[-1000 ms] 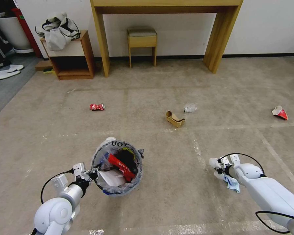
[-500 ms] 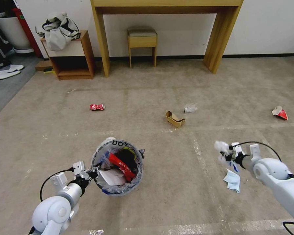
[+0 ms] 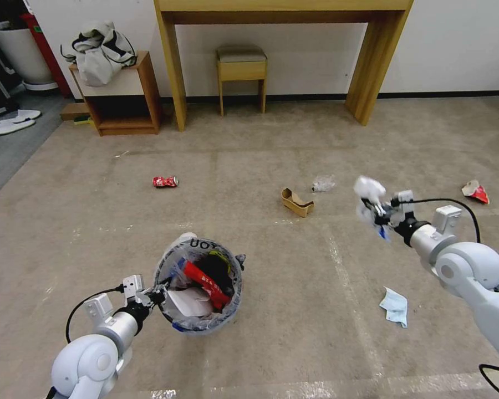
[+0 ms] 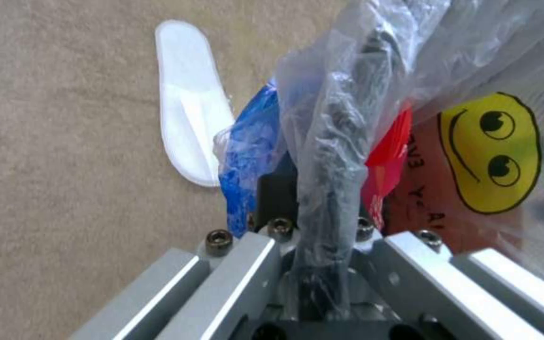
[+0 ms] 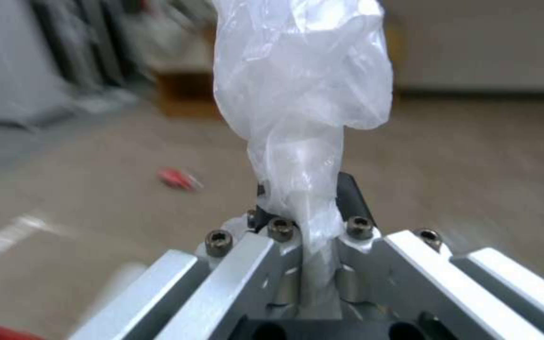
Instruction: Pick up the trash bin and place the garbage on the floor into it.
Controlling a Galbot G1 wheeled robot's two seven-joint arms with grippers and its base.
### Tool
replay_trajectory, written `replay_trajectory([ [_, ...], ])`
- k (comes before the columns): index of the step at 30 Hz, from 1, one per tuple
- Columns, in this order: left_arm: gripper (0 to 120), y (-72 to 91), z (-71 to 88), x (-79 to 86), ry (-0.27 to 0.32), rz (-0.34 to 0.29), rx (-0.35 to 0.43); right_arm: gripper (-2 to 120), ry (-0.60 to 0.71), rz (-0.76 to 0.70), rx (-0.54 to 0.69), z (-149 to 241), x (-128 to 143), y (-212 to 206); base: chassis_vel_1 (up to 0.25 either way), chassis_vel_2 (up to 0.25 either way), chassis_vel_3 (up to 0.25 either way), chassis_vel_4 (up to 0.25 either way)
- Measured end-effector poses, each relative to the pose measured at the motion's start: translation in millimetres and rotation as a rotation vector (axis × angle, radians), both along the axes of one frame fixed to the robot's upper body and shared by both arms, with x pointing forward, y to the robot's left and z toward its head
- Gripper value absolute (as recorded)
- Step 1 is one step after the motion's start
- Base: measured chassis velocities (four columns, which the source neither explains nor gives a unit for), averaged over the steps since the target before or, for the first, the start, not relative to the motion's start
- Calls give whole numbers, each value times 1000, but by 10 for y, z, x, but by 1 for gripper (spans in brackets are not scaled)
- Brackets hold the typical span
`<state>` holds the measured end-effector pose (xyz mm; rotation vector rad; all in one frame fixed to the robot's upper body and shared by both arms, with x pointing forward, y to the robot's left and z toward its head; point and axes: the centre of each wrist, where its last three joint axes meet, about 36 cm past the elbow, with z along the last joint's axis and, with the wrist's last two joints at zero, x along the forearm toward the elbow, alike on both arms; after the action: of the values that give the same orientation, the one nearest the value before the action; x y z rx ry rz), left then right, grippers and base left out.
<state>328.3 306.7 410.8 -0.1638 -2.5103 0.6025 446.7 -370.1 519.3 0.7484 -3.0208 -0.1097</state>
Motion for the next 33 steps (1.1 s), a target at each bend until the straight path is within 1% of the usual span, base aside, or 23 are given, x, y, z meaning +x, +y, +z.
replay_trajectory([
  [1,0,2,-4,-1,3,-3,3,0,-47,58,44,63,-52,123,0,0,0,0],
  [2,0,2,-4,-1,3,-3,3,0,-47,58,44,63,-52,123,0,0,0,0],
  [4,0,-2,-15,0,8,-7,3,0,-109,156,110,175,-152,358,0,0,0,0],
  [5,0,-2,-15,0,8,-7,3,0,-109,156,110,175,-152,358,0,0,0,0],
  [7,0,-34,-22,0,15,-18,1,0,-181,295,175,337,-285,646,0,0,0,0],
  [8,0,-34,-22,0,15,-18,1,0,-181,295,175,337,-285,646,0,0,0,0],
  [9,0,-55,-28,0,17,-25,1,0,-208,376,197,394,-362,787,0,0,0,0],
  [10,0,-55,-28,0,17,-25,1,0,-208,376,197,394,-362,787,0,0,0,0],
  [11,0,-75,-35,-1,20,-31,-1,0,-221,440,208,401,-412,879,0,0,0,0],
  [12,0,-75,-35,-1,20,-31,-1,0,-221,440,208,401,-412,879,0,0,0,0],
  [13,0,-95,-48,-3,23,-36,-5,0,-235,522,216,363,-456,983,0,0,0,0],
  [14,0,-105,-53,-5,26,-40,-6,0,-236,551,220,325,-472,1028,0,0,0,0],
  [15,0,-105,-53,-5,26,-40,-6,0,-236,551,220,325,-472,1028,0,0,0,0],
  [17,0,-160,-71,-25,39,-65,-15,0,-235,651,223,162,-492,1165,0,0,0,0],
  [18,0,-160,-71,-25,39,-65,-15,0,-235,651,223,162,-492,1165,0,0,0,0],
  [19,0,-203,-71,-37,43,-84,-19,0,-224,703,212,34,-488,1234,0,0,0,0],
  [20,0,-203,-71,-37,43,-84,-19,0,-224,703,212,34,-488,1234,0,0,0,0],
  [22,0,-264,-68,-42,48,-106,-26,0,-200,755,195,-132,-501,1333,0,0,0,0],
  [23,0,-264,-68,-42,48,-106,-26,0,-200,755,195,-132,-501,1333,0,0,0,0],
  [24,0,-303,-61,-34,49,-118,-29,0,-183,785,190,-249,-521,1407,0,0,0,0],
  [26,0,-316,-58,-30,50,-121,-29,0,-173,797,188,-299,-530,1434,0,0,0,0],
  [28,0,-361,-42,-23,50,-131,-31,0,-144,843,168,-488,-560,1529,0,0,0,0],
  [33,0,-396,-17,-33,48,-141,-33,0,-121,864,145,-672,-573,1595,0,0,0,0],
])
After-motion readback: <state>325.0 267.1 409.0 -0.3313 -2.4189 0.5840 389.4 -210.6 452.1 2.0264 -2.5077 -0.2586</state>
